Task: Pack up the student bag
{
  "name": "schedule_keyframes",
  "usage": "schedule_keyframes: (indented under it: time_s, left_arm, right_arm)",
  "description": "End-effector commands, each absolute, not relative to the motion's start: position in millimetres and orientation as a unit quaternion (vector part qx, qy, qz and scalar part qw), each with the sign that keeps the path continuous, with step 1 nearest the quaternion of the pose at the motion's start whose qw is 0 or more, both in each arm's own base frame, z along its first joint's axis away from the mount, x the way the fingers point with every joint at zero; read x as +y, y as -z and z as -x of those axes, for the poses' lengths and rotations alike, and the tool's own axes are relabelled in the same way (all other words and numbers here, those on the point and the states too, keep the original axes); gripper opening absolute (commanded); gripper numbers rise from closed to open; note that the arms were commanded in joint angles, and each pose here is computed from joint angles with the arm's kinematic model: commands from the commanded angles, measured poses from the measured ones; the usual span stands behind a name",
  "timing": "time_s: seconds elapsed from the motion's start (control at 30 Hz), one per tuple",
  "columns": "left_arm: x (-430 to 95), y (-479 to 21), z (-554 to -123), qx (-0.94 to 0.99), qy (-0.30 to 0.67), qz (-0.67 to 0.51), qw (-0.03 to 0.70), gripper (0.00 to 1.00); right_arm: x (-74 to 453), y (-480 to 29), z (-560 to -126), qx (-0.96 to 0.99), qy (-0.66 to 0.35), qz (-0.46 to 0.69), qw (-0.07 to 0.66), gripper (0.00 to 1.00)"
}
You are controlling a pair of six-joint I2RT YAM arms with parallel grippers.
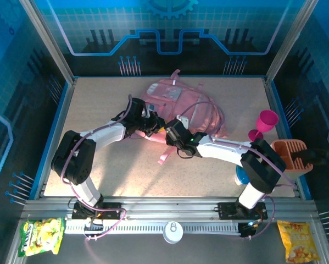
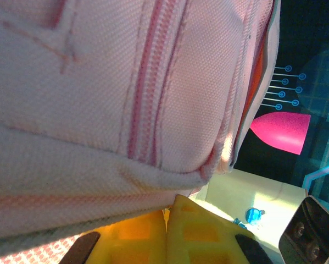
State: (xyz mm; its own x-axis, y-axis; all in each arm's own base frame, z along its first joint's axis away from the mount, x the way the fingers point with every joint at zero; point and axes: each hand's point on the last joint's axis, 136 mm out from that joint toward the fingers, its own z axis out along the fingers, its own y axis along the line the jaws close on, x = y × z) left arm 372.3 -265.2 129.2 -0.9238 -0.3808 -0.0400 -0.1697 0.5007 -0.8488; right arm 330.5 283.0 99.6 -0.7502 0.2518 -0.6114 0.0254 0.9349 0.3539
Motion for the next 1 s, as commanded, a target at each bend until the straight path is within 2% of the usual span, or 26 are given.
schedule_keyframes:
  time_s: [0.0, 0.57, 0.8, 0.87, 0.97]
  left_arm:
    - [-280.3, -153.3, -375.5, 0.842, 0.51, 0.128, 0.121, 0.0]
    - [-280.2, -153.4, -373.4, 0.844, 0.506, 0.129, 0.12, 0.0]
    - [-254.7, -139.5, -376.3, 0.856, 0.462, 0.175, 0.15, 0.01]
    - [-242.6, -135.0, -377.1, 0.857, 0.45, 0.196, 0.159, 0.08]
    - [-224.8, -128.6, -376.8, 0.855, 0.434, 0.228, 0.17, 0.24]
  right_arm:
    - [288.8, -117.1, -352.3, 0.903, -0.17, -0.08, 0.386, 0.26]
    - [280.7, -115.8, -373.0, 0.894, -0.128, -0.106, 0.416, 0.23]
    - [278.5, -105.1, -377.1, 0.901, -0.113, -0.112, 0.405, 0.1]
    - [278.3, -104.4, -377.0, 0.902, -0.112, -0.108, 0.403, 0.06]
    - [279.2, -105.9, -376.8, 0.903, -0.118, -0.1, 0.401, 0.03]
